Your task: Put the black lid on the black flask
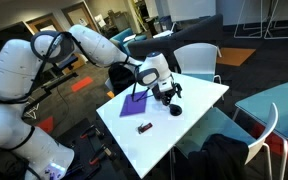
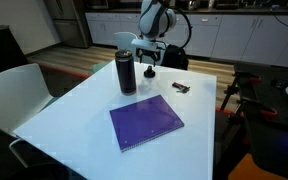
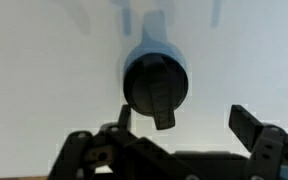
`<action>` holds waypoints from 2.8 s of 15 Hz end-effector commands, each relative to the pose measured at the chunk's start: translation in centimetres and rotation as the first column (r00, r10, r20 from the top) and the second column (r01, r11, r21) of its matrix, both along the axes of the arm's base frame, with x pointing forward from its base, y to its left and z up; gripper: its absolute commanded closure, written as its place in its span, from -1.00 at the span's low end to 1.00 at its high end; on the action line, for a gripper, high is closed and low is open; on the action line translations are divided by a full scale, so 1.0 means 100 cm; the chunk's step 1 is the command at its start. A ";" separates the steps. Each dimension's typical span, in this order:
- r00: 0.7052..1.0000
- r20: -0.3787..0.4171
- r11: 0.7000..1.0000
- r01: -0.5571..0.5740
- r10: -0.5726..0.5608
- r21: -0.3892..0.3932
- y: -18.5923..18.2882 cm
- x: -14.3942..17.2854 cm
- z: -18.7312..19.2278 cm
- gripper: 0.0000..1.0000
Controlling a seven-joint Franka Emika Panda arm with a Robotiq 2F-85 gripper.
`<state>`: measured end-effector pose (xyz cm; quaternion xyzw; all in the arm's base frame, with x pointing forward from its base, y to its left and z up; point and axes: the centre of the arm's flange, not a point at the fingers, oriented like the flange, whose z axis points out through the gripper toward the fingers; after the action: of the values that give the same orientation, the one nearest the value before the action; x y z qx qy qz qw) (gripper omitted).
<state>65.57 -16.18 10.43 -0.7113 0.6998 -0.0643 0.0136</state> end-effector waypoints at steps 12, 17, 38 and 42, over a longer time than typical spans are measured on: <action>0.999 -0.014 1.000 0.030 -0.030 0.006 0.004 0.011 -0.019 0.77; 0.999 -0.017 0.997 -0.040 0.041 0.061 0.008 0.002 0.007 0.88; 0.839 0.110 0.841 -0.539 0.533 0.036 0.077 -0.013 0.236 0.88; 0.804 0.132 0.808 -0.588 0.580 0.032 0.111 -0.005 0.245 0.88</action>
<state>65.64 -6.76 33.58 -0.8737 0.4713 -0.0749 0.0947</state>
